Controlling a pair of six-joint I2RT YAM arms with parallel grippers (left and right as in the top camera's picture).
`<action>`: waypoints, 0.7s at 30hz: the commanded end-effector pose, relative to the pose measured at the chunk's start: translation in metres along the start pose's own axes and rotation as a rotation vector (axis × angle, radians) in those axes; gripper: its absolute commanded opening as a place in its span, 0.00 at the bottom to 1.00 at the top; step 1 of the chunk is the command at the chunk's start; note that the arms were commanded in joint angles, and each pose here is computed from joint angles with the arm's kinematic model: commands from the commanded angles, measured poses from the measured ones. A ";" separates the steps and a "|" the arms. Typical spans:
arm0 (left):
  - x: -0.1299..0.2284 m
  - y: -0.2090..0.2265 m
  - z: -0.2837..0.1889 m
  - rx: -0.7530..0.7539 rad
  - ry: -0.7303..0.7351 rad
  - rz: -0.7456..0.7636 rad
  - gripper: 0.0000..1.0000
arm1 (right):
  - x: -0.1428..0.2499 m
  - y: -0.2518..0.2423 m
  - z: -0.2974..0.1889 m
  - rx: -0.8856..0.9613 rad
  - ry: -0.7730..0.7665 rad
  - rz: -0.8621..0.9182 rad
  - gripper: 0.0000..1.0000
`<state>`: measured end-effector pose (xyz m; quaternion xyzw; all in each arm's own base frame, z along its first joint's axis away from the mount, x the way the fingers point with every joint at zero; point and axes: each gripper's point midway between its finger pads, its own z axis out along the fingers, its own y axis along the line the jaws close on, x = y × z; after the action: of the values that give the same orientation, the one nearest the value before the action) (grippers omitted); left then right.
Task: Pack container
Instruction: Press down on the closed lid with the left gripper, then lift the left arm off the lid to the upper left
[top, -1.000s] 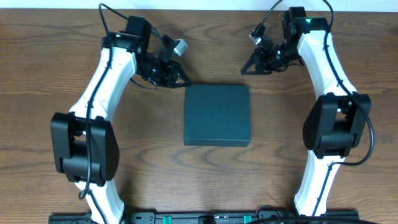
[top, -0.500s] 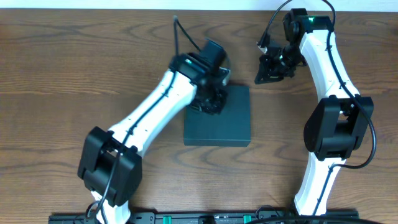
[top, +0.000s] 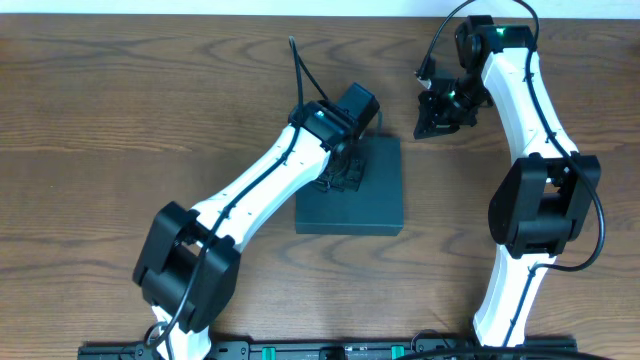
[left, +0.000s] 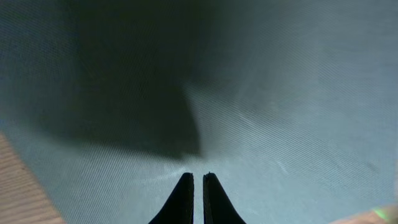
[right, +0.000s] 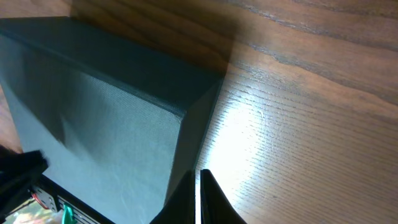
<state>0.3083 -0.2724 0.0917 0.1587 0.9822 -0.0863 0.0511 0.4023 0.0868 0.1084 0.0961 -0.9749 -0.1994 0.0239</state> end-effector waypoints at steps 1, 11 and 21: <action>0.008 0.010 0.025 -0.045 0.059 -0.020 0.06 | -0.003 0.006 -0.013 0.008 -0.035 -0.006 0.06; 0.012 0.012 0.041 -0.052 0.100 -0.021 0.05 | -0.002 0.006 -0.013 0.009 -0.033 -0.011 0.10; -0.052 0.036 -0.082 -0.017 -0.242 -0.096 0.06 | -0.005 0.003 -0.014 0.028 -0.043 -0.024 0.39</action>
<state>0.3328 -0.2599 0.1050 0.1284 0.9853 -0.0879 0.0705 0.4023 0.0854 0.1078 0.0964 -0.9758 -0.1949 0.0241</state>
